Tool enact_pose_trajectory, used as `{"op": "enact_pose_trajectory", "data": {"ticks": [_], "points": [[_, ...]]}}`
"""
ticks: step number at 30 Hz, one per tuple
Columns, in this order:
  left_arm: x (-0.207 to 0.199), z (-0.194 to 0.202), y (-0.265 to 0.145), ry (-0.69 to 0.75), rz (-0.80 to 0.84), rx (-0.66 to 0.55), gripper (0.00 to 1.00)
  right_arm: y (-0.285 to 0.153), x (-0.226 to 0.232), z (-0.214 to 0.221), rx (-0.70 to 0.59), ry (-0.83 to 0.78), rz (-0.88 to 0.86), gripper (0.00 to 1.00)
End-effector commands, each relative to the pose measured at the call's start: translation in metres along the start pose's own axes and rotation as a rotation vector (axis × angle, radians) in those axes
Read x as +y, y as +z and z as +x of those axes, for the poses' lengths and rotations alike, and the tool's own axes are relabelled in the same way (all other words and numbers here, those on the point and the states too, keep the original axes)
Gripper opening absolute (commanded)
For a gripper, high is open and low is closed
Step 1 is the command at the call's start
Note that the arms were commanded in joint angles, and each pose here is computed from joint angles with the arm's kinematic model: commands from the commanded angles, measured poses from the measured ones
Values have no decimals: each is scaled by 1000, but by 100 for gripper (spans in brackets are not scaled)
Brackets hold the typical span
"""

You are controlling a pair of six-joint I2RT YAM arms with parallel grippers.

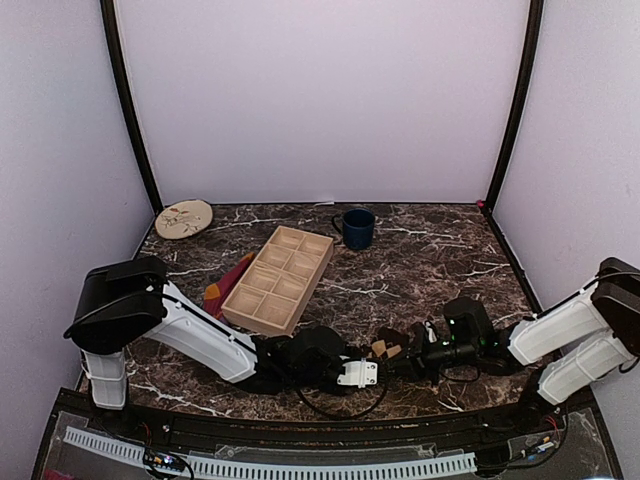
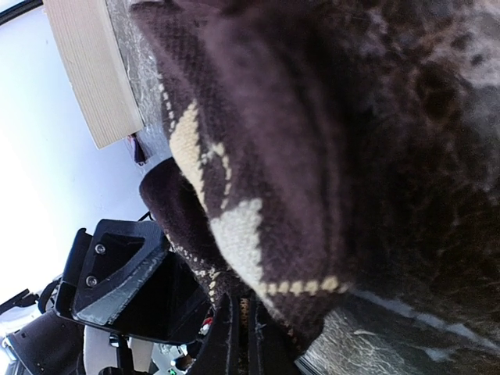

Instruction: Roll the socks

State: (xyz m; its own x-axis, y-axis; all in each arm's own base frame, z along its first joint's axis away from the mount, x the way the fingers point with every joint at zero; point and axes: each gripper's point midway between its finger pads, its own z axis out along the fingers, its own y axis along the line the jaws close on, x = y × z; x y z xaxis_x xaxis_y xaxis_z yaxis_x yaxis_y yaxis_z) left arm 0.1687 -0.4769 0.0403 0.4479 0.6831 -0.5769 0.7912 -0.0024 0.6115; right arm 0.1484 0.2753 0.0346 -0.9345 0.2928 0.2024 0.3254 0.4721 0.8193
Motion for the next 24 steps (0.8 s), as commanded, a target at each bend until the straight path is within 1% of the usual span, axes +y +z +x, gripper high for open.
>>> {"op": "enact_pose_trajectory", "data": {"ticks": [1, 7, 14, 19, 24], "points": [[12, -11, 2, 7, -56, -21, 37, -1, -2, 2, 27, 4, -14, 0], [15, -12, 1, 17, -82, -30, 38, -2, -3, 1, 31, 8, -12, 0], [16, -19, 0, 35, -72, -60, 38, 1, 0, 0, 45, -1, -15, 0], [2, -19, 1, 22, 5, -66, 38, 2, 2, 0, 51, -3, -17, 0], [-14, -11, 2, 16, 84, -41, 39, 1, 3, 1, 58, -8, -20, 0]]}}
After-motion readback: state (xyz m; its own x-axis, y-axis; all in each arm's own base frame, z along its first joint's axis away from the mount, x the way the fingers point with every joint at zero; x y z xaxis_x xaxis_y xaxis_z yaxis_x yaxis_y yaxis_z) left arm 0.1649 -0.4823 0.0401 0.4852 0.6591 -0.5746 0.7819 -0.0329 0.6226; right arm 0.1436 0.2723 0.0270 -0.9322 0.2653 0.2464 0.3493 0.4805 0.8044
